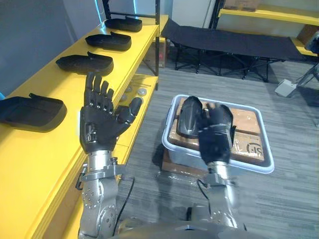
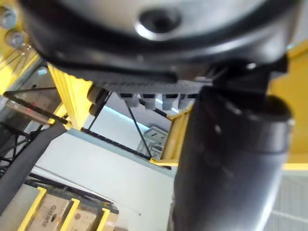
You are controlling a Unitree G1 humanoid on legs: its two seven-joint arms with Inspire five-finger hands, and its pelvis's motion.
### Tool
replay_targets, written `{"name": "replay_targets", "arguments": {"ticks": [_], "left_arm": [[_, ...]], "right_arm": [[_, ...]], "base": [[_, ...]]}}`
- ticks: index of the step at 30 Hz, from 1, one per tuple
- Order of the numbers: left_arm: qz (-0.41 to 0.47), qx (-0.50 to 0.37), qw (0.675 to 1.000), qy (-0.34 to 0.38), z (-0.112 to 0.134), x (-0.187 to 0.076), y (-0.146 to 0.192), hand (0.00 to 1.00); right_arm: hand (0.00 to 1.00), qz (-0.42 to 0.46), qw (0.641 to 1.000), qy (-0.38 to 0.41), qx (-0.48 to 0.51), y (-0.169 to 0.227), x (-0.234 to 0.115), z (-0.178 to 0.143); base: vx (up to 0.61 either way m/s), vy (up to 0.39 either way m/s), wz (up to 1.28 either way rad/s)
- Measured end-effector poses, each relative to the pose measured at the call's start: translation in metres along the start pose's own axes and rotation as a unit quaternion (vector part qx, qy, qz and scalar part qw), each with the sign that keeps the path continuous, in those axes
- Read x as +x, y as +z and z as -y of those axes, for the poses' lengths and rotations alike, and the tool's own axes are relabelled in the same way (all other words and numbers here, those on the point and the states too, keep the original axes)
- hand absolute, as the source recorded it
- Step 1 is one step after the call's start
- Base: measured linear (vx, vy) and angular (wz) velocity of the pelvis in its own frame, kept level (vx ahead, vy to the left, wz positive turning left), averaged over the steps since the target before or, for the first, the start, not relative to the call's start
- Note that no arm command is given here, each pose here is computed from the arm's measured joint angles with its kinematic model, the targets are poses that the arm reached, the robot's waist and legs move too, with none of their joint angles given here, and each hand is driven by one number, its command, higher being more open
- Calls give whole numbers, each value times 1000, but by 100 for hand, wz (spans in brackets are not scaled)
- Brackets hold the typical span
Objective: Walk over and take three plastic housings, then place them on the shelf
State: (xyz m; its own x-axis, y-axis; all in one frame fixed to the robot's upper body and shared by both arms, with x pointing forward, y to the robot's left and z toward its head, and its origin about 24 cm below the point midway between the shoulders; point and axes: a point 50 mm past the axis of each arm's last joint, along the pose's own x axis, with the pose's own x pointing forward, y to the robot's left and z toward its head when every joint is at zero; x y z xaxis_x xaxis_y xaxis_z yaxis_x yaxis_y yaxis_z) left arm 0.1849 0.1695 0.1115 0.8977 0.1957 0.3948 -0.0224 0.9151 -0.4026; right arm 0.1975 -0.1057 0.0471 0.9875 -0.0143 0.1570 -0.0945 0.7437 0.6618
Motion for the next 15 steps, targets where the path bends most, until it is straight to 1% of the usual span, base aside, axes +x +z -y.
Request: {"name": "replay_targets", "arguments": {"ticks": [2,5,7,8,9,10,11,12,14,15], "left_arm": [[-2,11,1000,-2,-6,2,-1,100],[-35,1,999,16,-15,-1,-14,100],[-46,-4,999,18,-15,-2,-20,100],[-64,-17,998,20,-14,-4,-29,100],[-94,-33,995,24,-9,-7,-43,100],[-113,-39,992,24,-5,-9,-51,100],[-143,-48,988,20,0,-14,-62,100],[-189,-56,980,5,10,-23,-78,100],[-217,-63,974,-23,19,-31,-87,100],[-217,-66,973,-32,22,-32,-87,100]], "right_arm": [[100,-11,1000,-1,-17,-7,8,-3],[100,-56,996,-62,-43,-22,-5,20],[100,-63,993,-82,-50,-22,-11,30],[100,-56,992,-92,-61,-16,-11,38],[100,-46,990,-100,-89,-5,-9,50],[100,-44,987,-107,-108,0,-10,57],[100,-46,983,-124,-131,7,-14,69],[100,-48,974,-158,-158,17,-27,88],[100,-45,964,-191,-178,29,-44,105],[100,-41,961,-200,-186,34,-47,110]], "base": [[-80,-135,-72],[0,-208,-26],[32,-326,-24],[13,-331,-34],[4,-384,-16],[-20,-232,16],[-18,-266,28],[-2,-266,20],[13,-202,-14],[15,-113,-54]]}}
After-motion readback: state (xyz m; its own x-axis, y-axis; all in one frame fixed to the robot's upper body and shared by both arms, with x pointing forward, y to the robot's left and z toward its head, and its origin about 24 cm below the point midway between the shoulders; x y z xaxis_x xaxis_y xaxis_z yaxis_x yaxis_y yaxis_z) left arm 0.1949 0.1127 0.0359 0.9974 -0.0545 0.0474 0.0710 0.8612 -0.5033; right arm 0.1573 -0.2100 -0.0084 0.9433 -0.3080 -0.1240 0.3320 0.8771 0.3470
